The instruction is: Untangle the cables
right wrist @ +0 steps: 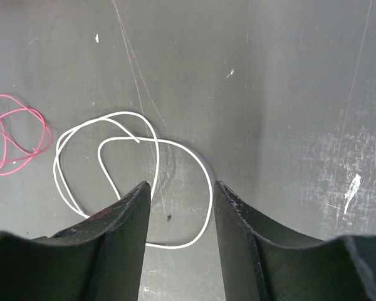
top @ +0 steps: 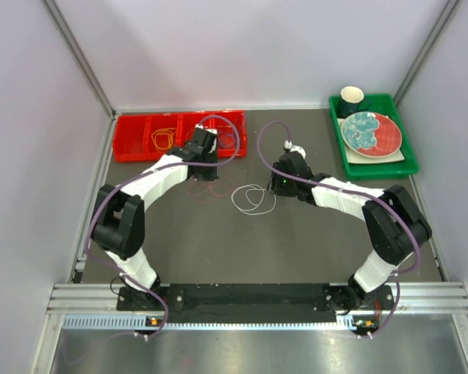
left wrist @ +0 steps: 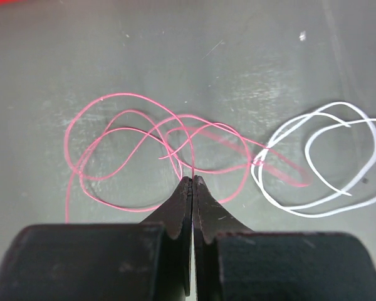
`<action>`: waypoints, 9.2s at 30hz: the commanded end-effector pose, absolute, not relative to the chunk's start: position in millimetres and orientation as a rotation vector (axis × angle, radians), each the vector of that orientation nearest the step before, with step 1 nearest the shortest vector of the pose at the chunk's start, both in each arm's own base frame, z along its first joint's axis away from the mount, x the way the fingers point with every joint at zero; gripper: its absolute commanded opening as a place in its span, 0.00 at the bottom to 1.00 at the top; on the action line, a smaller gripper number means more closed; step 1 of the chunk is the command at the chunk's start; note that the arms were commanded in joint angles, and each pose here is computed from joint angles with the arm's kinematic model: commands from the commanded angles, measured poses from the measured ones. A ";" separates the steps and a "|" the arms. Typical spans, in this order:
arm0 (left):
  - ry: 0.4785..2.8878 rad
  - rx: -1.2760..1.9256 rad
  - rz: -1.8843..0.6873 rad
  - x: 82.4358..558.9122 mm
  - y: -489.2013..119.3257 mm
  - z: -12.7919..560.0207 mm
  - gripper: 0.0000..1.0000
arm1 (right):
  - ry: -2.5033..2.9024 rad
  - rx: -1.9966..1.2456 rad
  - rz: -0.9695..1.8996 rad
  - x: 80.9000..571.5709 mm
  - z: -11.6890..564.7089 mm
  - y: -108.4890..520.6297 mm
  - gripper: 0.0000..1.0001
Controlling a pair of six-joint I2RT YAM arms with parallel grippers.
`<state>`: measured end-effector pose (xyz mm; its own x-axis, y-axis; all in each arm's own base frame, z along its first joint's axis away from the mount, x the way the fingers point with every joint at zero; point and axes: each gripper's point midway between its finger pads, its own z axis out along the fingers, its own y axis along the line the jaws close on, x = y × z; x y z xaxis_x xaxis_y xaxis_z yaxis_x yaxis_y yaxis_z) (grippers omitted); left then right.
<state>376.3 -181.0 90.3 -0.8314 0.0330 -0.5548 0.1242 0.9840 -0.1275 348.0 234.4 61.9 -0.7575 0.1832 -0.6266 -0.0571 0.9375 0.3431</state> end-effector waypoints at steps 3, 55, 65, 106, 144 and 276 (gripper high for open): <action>2.459 0.093 -0.229 378.3 -179.0 151.0 0.00 | 2.326 0.078 0.482 354.8 82.6 242.7 0.45; 1.943 -0.203 -0.267 478.2 -100.2 378.0 0.00 | 2.324 0.073 0.490 356.0 82.6 244.8 0.45; 2.199 -0.209 -0.214 382.3 -108.6 236.4 0.00 | 2.330 0.069 0.489 357.5 81.7 246.4 0.45; 2.587 0.017 0.191 437.0 -80.1 51.1 0.77 | 2.340 0.063 0.487 357.8 79.6 247.5 0.45; 2.656 -0.216 -0.146 395.0 -106.2 57.2 0.00 | 2.340 0.060 0.485 358.1 79.9 248.0 0.45; 2.308 -0.264 0.060 481.7 -61.8 61.5 0.90 | 2.372 0.012 0.432 360.9 73.8 255.9 0.44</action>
